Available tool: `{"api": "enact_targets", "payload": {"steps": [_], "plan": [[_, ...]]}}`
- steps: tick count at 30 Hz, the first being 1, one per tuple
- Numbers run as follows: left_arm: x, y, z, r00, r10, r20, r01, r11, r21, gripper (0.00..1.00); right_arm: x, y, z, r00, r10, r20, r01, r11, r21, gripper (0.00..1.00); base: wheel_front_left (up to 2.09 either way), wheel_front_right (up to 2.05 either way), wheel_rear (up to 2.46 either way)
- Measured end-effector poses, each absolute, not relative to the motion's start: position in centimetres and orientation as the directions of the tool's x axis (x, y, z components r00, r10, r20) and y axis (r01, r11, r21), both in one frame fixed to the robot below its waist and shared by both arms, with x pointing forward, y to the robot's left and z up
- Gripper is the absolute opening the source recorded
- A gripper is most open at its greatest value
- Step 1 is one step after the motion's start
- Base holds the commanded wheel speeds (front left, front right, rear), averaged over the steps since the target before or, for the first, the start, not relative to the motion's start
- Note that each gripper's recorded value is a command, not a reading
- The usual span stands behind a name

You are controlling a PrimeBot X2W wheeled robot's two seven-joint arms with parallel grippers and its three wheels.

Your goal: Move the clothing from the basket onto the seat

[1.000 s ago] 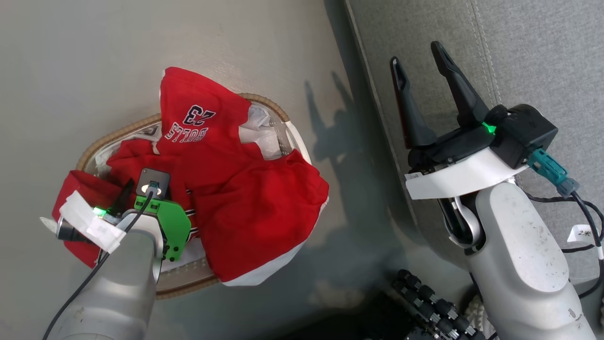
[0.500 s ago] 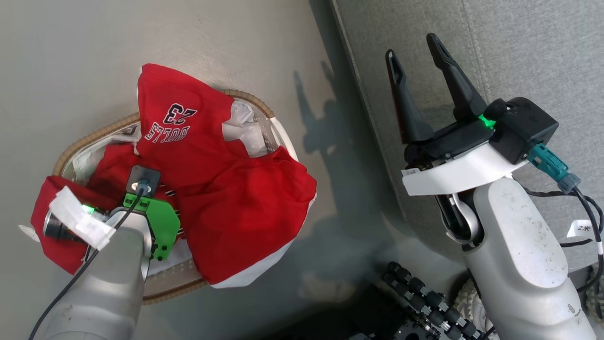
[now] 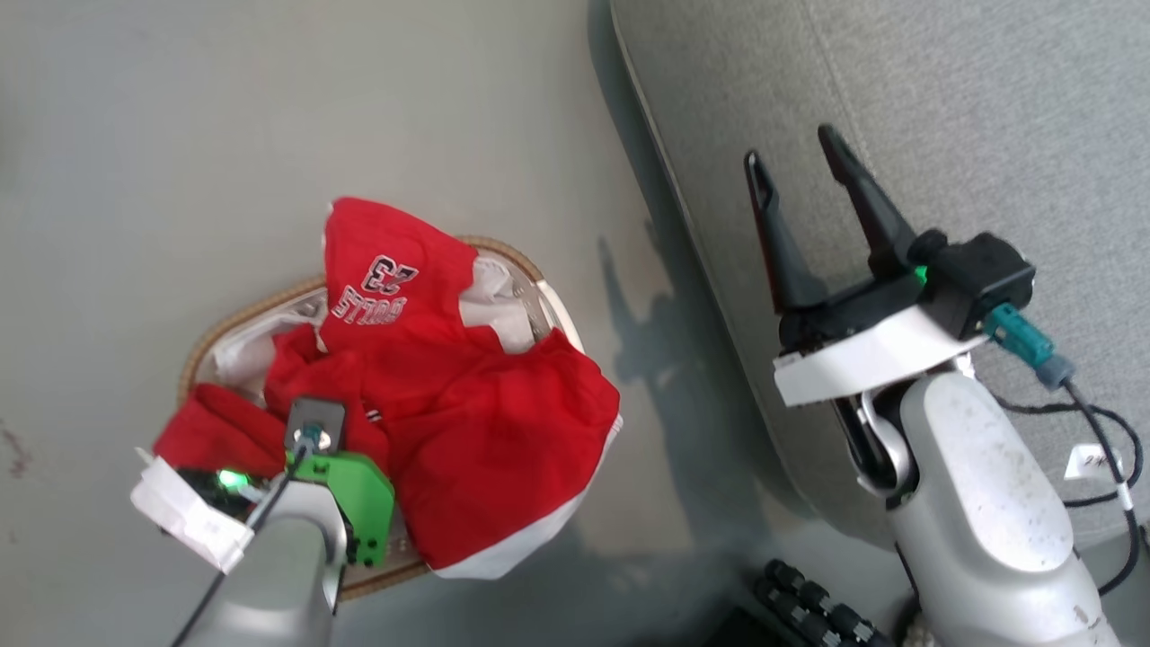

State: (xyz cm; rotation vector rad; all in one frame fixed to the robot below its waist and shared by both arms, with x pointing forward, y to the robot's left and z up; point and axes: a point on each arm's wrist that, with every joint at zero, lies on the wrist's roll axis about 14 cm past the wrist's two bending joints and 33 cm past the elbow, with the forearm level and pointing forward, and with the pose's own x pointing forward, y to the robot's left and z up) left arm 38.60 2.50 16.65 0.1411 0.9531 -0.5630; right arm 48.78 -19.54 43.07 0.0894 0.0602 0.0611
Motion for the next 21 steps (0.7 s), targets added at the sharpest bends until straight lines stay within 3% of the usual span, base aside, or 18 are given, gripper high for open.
{"api": "enact_targets", "payload": {"steps": [12,21], "plan": [[37.3,3.3,24.8,0.617,-0.413,-0.670,0.418,0.893,-0.165,0.00,43.7,-16.9,45.3,0.991,0.117,-0.057,-0.112,0.991,0.078,1.00,0.00,0.00,0.00],[37.4,3.1,32.2,0.757,-0.428,-0.493,0.388,0.902,-0.187,0.00,40.2,-14.7,47.1,0.986,0.166,-0.023,-0.163,0.982,0.096,1.00,0.00,0.00,0.00]]}}
